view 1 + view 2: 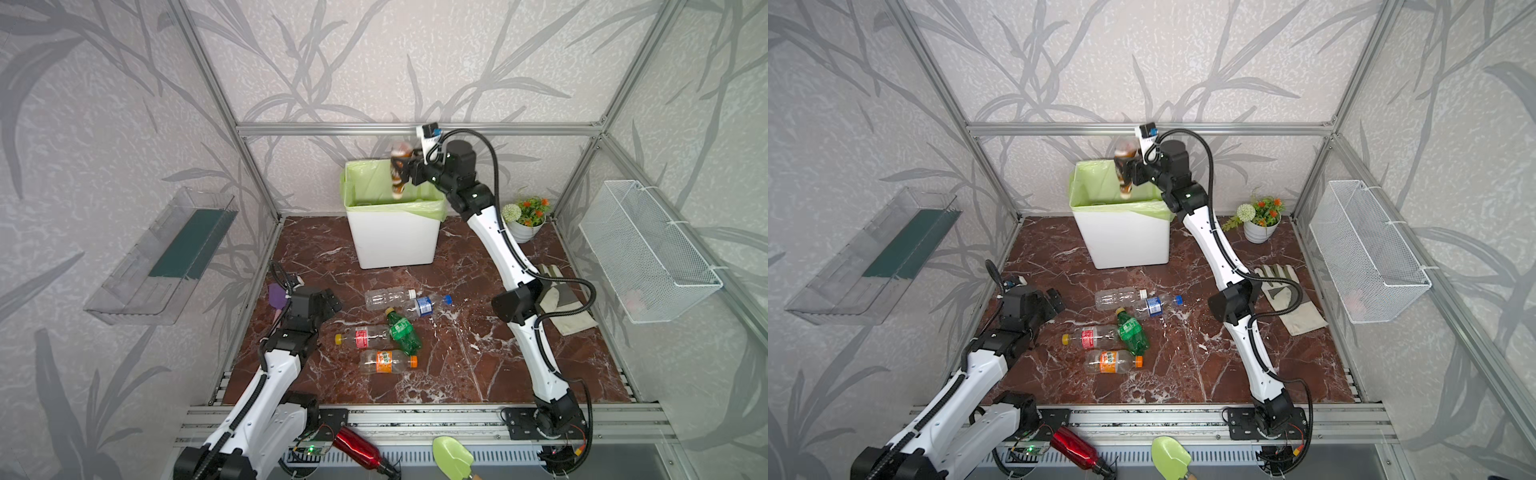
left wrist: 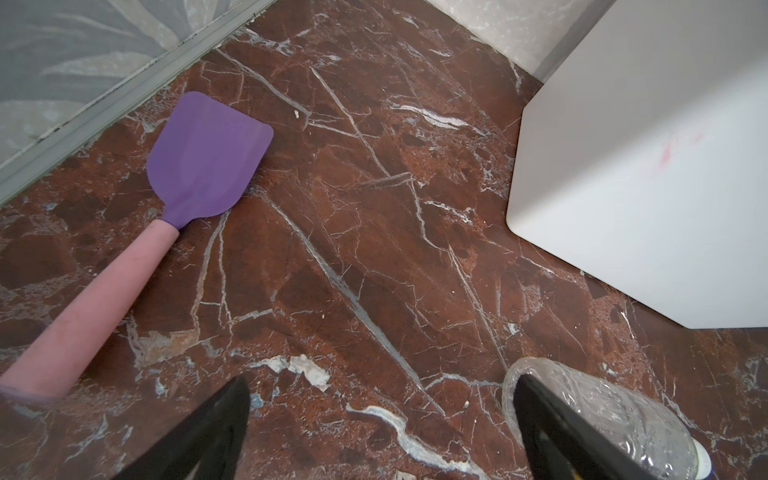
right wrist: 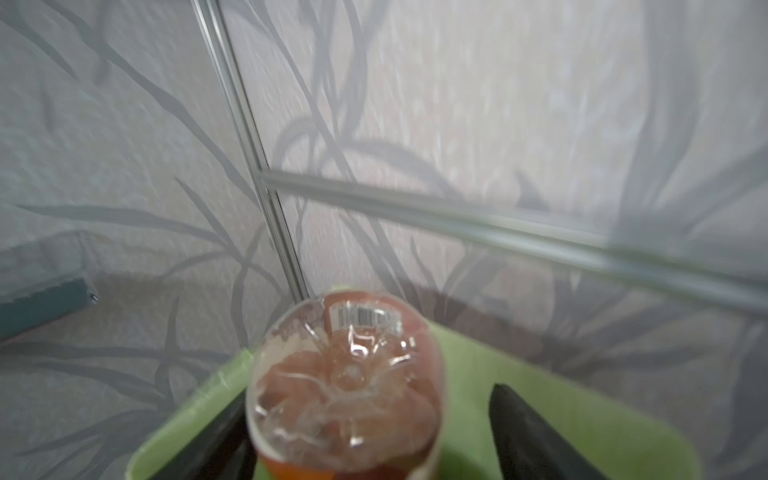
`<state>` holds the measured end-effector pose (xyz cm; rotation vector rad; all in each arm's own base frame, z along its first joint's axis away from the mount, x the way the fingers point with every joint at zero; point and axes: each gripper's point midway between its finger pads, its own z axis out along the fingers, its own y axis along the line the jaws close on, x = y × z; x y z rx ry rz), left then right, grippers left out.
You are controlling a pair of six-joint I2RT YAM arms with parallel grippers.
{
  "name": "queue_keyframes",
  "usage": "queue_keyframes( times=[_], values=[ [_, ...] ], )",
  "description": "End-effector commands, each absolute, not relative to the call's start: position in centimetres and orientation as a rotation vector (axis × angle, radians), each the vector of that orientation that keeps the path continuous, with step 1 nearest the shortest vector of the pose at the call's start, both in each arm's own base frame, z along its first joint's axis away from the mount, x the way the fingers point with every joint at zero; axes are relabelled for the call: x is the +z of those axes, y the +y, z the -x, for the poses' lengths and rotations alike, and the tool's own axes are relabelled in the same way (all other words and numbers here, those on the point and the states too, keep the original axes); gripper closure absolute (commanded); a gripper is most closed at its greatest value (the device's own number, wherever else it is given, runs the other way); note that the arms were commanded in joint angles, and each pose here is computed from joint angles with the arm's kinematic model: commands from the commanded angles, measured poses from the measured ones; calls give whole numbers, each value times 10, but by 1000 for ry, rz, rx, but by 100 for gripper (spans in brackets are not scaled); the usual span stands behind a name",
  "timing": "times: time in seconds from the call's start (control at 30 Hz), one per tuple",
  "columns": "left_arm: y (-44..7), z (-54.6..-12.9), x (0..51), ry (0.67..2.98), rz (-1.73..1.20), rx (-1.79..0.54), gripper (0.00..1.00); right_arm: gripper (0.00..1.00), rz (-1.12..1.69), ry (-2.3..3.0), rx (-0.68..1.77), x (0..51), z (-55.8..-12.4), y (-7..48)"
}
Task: Throw the plastic bottles in the bin
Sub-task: 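Carry the Nescafe bottle up over the bin with the right gripper, then open the right gripper over the bin and draw it back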
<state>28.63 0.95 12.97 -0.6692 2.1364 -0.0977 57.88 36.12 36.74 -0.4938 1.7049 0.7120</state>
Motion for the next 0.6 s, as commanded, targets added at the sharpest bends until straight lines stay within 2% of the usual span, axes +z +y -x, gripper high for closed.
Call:
queue_keyframes(
  times=[0.0,0.13,0.27,0.4,0.57],
  values=[
    [15,-282,137,2129,649,-59,1,1,430,1382,722,525,-521,319],
    [13,-283,133,2136,647,-69,1,1,461,1277,699,580,-480,302],
    [10,-285,128,2143,650,-89,1,1,513,1244,690,598,-450,295],
    [7,-285,130,2143,633,-102,1,1,510,1251,636,594,-432,279],
    [2,-285,138,2135,573,-116,1,1,454,1278,561,560,-411,244]
  ],
)
